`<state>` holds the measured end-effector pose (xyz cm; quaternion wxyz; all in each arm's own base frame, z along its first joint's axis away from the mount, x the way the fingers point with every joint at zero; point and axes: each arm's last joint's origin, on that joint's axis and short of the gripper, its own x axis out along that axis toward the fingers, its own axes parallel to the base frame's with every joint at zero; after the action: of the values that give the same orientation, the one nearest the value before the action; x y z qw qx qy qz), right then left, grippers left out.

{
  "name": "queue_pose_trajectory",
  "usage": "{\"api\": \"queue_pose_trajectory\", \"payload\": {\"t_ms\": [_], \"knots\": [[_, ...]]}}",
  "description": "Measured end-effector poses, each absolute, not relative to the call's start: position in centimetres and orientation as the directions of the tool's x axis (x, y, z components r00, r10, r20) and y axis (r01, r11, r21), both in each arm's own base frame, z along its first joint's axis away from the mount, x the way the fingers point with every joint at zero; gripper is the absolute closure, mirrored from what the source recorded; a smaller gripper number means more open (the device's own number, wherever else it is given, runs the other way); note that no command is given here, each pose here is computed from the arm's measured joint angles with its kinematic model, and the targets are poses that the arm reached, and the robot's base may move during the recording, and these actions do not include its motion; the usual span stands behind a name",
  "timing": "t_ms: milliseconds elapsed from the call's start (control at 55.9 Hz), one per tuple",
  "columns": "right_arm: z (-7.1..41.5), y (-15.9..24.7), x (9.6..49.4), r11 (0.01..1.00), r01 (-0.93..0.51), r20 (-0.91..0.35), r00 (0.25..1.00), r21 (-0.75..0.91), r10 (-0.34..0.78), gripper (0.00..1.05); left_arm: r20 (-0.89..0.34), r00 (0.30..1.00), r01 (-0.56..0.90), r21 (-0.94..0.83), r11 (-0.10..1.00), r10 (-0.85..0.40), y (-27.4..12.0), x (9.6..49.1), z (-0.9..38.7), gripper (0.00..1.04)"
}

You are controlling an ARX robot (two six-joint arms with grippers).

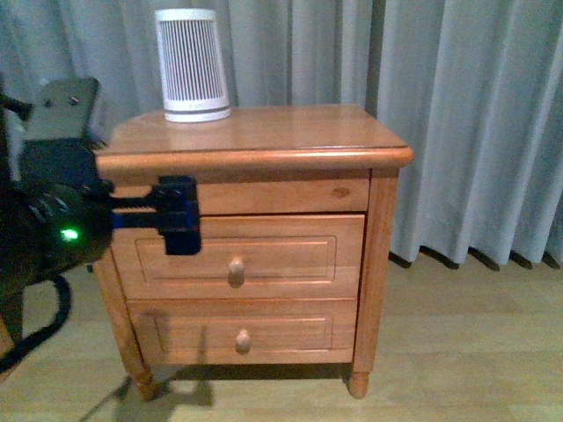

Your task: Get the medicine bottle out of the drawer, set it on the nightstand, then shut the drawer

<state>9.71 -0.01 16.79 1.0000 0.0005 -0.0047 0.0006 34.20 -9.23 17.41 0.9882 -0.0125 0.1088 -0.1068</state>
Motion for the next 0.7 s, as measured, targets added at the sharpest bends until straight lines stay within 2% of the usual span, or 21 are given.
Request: {"api": "queue_pose_trajectory", "payload": {"t_ms": [125,304,697], "knots": [[16.8,0.0,9.7,1.000,-0.001,0.009,1.000,0.001,0.001,0.07,-0.281,0.932,0.222,-0.055,0.973,-0.229,-11.4,36.3,13.5,0.07],[16.8,0.0,9.7,1.000,-0.002,0.009,1.000,0.001,0.002,0.07,-0.327,0.917,0.217,-0.070,0.974,-0.228,-13.3,39.6,10.1,0.07],[16.8,0.0,9.7,1.000,-0.001,0.009,1.000,0.001,0.001,0.07,-0.364,0.917,0.115,-0.147,0.982,-0.162,-13.2,46.3,5.6,0.07]]}}
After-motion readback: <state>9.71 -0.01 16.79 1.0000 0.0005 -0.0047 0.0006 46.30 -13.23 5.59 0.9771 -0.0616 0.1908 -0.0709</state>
